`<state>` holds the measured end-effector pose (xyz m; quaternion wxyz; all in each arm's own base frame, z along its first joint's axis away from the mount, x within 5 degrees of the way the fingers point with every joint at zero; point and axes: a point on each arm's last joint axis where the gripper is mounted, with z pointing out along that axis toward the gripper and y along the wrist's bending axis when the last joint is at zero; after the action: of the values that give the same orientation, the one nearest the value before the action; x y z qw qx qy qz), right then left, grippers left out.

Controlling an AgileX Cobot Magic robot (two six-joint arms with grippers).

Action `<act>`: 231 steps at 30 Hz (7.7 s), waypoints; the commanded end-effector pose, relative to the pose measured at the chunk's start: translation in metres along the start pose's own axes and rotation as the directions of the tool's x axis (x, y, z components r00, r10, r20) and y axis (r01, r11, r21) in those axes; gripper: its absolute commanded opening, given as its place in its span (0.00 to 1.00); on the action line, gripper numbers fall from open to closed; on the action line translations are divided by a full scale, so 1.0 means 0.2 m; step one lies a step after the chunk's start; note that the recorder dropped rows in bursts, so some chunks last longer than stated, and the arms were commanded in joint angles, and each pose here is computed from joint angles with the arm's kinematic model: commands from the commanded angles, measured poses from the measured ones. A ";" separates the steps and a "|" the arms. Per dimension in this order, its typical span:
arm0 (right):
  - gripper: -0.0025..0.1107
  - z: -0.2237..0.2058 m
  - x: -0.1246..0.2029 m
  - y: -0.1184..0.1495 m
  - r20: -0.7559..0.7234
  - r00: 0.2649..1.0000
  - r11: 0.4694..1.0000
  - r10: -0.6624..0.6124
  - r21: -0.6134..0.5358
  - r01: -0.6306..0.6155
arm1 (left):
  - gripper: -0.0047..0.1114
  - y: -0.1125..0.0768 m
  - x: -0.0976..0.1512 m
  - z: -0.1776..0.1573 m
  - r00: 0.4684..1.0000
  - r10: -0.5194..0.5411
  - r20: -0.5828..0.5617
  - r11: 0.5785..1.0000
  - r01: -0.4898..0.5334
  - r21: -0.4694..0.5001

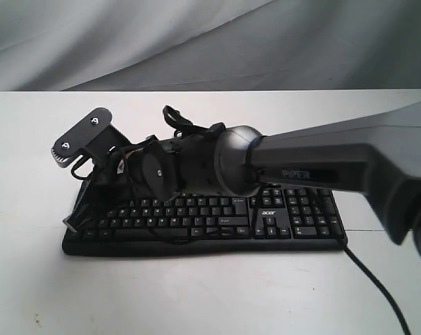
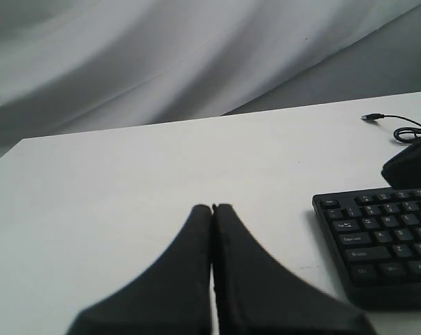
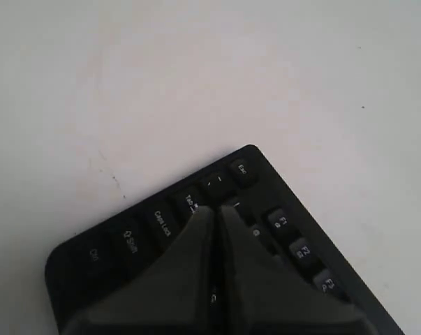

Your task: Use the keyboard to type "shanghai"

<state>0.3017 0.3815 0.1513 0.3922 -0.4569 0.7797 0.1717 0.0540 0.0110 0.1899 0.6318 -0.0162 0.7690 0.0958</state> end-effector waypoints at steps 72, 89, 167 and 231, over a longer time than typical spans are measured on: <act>0.02 0.04 0.09 -0.07 -0.090 0.986 0.990 -0.138 0.003 0.139 | 0.04 0.00 0.00 0.00 1.000 -0.005 0.011 1.000 0.005 0.008; 0.02 -0.16 0.32 -0.16 -0.126 0.990 0.995 -0.061 0.076 0.071 | 0.04 0.00 0.00 0.00 1.000 -0.005 0.011 1.000 0.005 0.008; 0.02 0.13 0.06 0.07 -0.021 0.979 0.979 -0.204 -0.007 0.204 | 0.04 0.00 0.00 0.00 1.000 -0.005 0.011 1.000 0.005 0.008; 0.02 -0.22 0.37 -0.09 -0.140 0.985 0.993 -0.098 0.054 0.106 | 0.04 0.00 0.00 0.00 1.000 -0.005 0.011 1.000 0.005 0.008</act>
<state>0.2756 0.3014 0.1227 0.3521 -0.4997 0.7857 0.0950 0.0540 0.0110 0.1899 0.6318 -0.0162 0.7690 0.0958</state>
